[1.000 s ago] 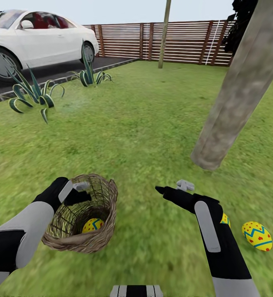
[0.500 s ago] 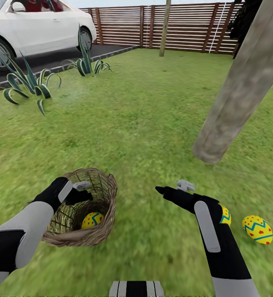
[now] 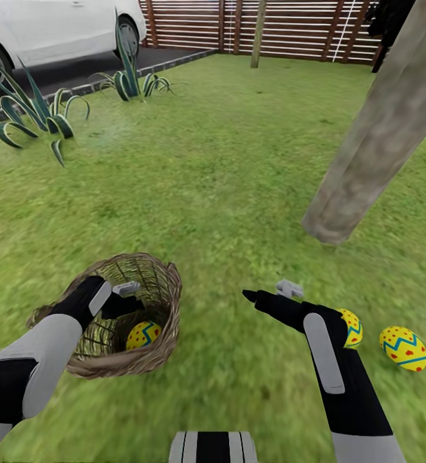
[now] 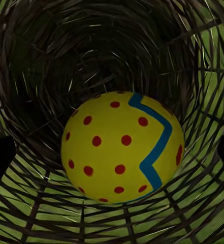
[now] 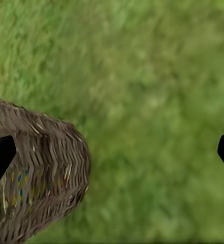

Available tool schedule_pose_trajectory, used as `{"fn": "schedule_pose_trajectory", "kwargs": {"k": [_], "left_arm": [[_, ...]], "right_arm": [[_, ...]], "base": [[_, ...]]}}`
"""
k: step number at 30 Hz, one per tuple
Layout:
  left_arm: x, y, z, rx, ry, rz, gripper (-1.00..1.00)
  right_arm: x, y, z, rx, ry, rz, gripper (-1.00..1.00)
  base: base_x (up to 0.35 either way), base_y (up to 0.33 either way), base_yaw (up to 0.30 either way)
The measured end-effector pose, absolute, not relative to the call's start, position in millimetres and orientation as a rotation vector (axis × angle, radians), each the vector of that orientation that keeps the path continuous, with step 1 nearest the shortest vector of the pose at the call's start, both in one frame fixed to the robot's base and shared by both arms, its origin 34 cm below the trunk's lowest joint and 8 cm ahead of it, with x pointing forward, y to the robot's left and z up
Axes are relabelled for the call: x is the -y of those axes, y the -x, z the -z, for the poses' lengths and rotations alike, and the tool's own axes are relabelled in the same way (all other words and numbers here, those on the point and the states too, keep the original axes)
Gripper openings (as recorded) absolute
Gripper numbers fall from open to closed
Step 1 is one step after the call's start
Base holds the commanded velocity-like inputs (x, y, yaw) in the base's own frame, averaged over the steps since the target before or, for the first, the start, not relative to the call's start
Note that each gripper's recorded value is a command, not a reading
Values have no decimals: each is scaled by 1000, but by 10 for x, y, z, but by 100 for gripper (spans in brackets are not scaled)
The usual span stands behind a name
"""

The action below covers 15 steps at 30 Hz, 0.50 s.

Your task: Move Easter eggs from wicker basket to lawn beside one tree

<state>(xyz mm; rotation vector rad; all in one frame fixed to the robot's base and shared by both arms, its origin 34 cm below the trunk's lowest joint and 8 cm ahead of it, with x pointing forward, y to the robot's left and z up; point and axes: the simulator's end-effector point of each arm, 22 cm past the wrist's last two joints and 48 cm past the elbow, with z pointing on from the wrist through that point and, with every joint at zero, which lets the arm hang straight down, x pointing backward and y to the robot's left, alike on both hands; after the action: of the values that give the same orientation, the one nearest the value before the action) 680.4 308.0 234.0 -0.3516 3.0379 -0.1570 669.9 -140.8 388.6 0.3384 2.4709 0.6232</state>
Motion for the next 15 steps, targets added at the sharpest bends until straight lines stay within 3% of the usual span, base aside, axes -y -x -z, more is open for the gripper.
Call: {"fn": "schedule_pose_trajectory", "kwargs": {"k": [15], "left_arm": [[-3076,-6742,-2191,-3061,359,157,100]], "right_arm": [[1434,-7261,-4269,-2375,-294,-616,100]], "base": [[0,0,0]]}}
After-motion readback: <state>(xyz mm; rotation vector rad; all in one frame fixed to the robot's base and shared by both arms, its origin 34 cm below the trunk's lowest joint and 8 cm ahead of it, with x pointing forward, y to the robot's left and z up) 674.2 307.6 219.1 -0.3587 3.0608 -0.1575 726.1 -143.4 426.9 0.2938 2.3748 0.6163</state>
